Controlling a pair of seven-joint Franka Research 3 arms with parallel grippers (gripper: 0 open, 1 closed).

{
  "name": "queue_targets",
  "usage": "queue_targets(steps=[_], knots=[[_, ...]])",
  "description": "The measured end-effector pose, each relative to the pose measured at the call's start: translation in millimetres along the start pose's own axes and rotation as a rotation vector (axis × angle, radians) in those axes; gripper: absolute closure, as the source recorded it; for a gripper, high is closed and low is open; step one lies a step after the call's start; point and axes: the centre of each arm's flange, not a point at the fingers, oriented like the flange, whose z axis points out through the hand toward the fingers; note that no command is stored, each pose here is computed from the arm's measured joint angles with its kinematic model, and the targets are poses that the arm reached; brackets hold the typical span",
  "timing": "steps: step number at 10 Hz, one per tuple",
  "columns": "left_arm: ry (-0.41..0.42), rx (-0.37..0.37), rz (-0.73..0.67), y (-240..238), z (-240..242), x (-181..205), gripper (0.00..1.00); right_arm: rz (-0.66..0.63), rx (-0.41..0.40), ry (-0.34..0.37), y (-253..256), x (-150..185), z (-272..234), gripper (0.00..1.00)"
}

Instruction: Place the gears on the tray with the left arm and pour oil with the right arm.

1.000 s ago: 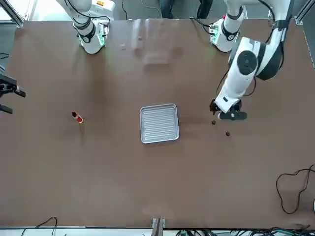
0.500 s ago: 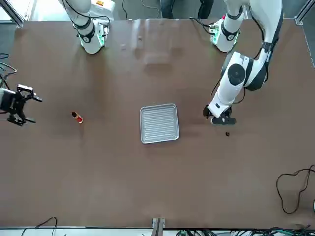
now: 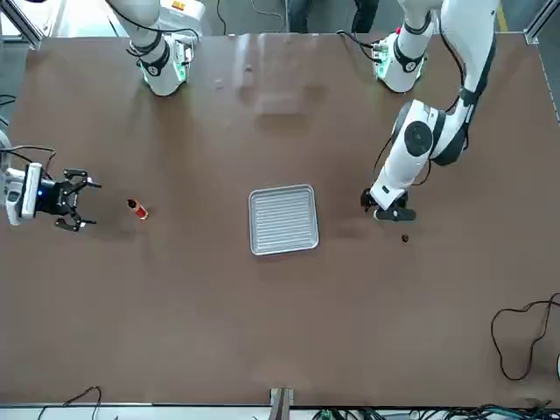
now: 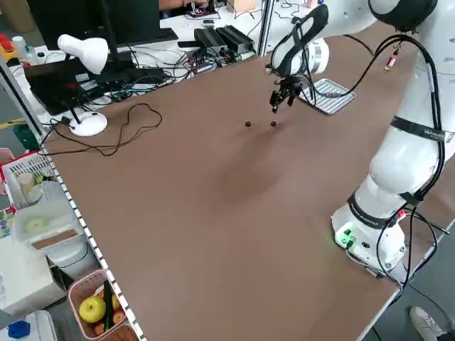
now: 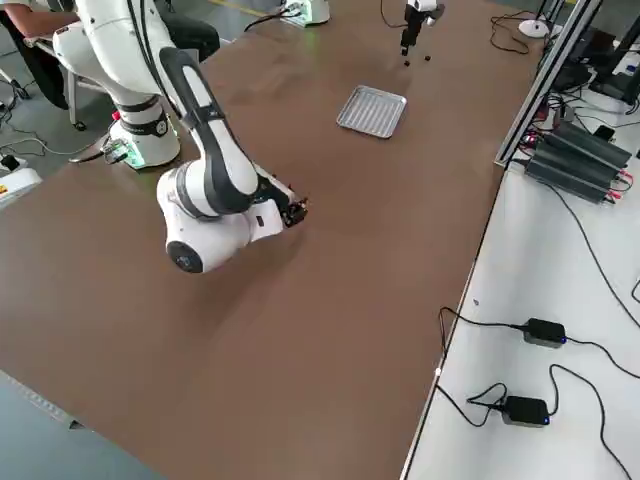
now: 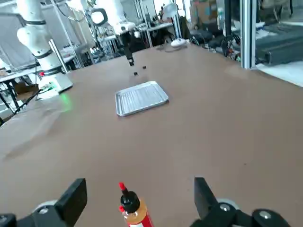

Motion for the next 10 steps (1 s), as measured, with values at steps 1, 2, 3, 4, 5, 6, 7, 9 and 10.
queue_targets(steps=[1, 2, 3, 4, 5, 6, 7, 9, 10], knots=[[-0.003, -0.013, -0.011, -5, 15, -1, 0.05, -0.013, 0.039, 0.06, -5, -24, 11, 0.0], [-0.009, -0.022, -0.012, -7, 28, -3, 0.05, -0.022, 0.061, 0.102, -9, -45, 21, 0.0], [-0.014, -0.023, 0.001, -8, 39, -5, 0.06, -0.044, 0.066, 0.124, -10, -60, 28, 0.0], [-0.016, -0.017, 0.016, -10, 46, -6, 0.06, -0.069, 0.067, 0.138, -10, -70, 34, 0.02], [-0.014, -0.007, 0.025, -15, 49, -5, 0.07, -0.089, 0.067, 0.148, -9, -79, 39, 0.02], [-0.01, 0.0, 0.034, -18, 49, -4, 0.07, -0.106, 0.066, 0.148, -7, -87, 45, 0.02], [-0.007, 0.003, 0.042, -18, 49, -4, 0.09, -0.117, 0.064, 0.15, -5, -96, 51, 0.02], [-0.005, 0.006, 0.047, -19, 49, -3, 0.12, -0.182, 0.015, 0.217, -2, -120, 71, 0.03], [-0.006, 0.007, 0.046, -20, 49, -3, 0.14, -0.177, 0.012, 0.24, -1, -130, 83, 0.04]])
